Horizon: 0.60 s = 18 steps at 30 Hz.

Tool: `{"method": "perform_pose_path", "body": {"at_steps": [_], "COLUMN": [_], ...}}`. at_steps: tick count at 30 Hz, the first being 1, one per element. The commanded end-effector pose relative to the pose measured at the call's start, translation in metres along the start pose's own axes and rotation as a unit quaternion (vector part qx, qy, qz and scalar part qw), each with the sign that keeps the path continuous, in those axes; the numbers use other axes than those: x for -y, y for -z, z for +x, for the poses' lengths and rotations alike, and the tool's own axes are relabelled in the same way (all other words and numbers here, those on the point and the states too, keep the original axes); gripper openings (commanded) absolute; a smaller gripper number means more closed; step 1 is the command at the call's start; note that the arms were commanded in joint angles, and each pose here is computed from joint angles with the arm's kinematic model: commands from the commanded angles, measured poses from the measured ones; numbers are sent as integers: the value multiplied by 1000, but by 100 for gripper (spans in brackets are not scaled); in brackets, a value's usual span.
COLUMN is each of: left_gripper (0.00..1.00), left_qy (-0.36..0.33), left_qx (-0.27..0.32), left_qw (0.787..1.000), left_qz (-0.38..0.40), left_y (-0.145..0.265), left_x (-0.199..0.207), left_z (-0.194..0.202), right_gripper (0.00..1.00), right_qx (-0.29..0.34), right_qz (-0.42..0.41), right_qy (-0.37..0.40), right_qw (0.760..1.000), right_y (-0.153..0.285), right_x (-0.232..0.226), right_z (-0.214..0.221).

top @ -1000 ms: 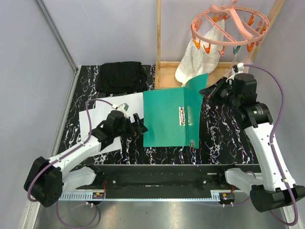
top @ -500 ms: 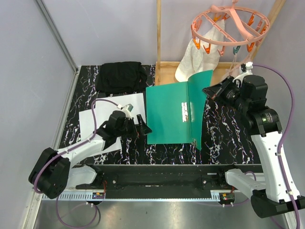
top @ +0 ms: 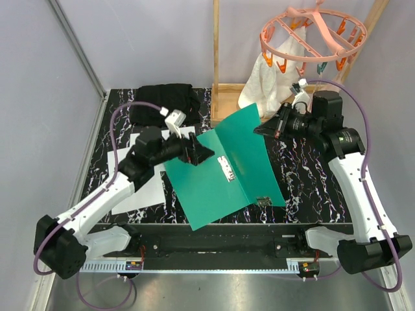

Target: Put the files into the folder

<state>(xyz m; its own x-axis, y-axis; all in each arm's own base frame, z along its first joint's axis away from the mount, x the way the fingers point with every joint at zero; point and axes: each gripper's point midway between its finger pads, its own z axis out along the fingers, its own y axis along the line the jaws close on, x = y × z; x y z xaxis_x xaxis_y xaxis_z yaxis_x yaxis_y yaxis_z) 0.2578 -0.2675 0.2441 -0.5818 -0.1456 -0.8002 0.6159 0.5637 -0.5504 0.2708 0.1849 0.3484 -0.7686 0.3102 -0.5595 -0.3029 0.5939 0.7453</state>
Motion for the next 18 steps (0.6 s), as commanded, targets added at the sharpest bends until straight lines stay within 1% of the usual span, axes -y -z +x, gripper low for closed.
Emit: {"method": "perform_pose_path", "body": {"at_steps": [1,2,3,4,5,6,7,9,10,12,13,15,16,18], "left_gripper": [92,93,92,92,92,92,92,94,94,95,95,94,94,94], "left_qy": [-199,-225,-230,-239,-247,-242,-257,-256,-268,-267,-272,-263,-267,-269], "left_qx": [14,29,13,-8,4,-25,-18,-31,-33,-42,-45,-67,-68,-68], "left_qw": [977,972,971,969,966,967,962,959,950,947,941,937,930,923], "left_qz": [74,68,55,68,74,71,92,120,156,172,194,220,243,265], "left_y": [-4,-2,-9,-9,-6,-11,-8,-11,-8,-13,-12,-18,-16,-21], "left_x": [34,41,32,32,38,30,43,45,57,56,63,63,71,73], "left_z": [-45,-70,-73,-71,-93,-87,-102,-100,-100,-97,-97,-88,-89,-87], "right_gripper": [0,0,0,0,0,0,0,0,0,0,0,0,0,0], "right_qx": [-34,-40,-51,-55,-60,-69,-72,-80,-83,-85,-84,-86,-86,-90], "right_qz": [-119,-124,-134,-135,-137,-141,-143,-150,-153,-160,-162,-165,-168,-172], "right_qy": [93,96,97,103,106,105,112,117,123,131,135,137,139,139], "right_qw": [988,987,985,984,983,982,981,978,977,975,974,973,972,971], "right_y": [13,13,11,10,9,8,8,7,7,8,9,8,9,8], "right_x": [-43,-43,-43,-40,-39,-38,-36,-36,-35,-37,-38,-38,-39,-39], "right_z": [7,9,12,13,15,18,19,23,24,25,25,25,25,25]}}
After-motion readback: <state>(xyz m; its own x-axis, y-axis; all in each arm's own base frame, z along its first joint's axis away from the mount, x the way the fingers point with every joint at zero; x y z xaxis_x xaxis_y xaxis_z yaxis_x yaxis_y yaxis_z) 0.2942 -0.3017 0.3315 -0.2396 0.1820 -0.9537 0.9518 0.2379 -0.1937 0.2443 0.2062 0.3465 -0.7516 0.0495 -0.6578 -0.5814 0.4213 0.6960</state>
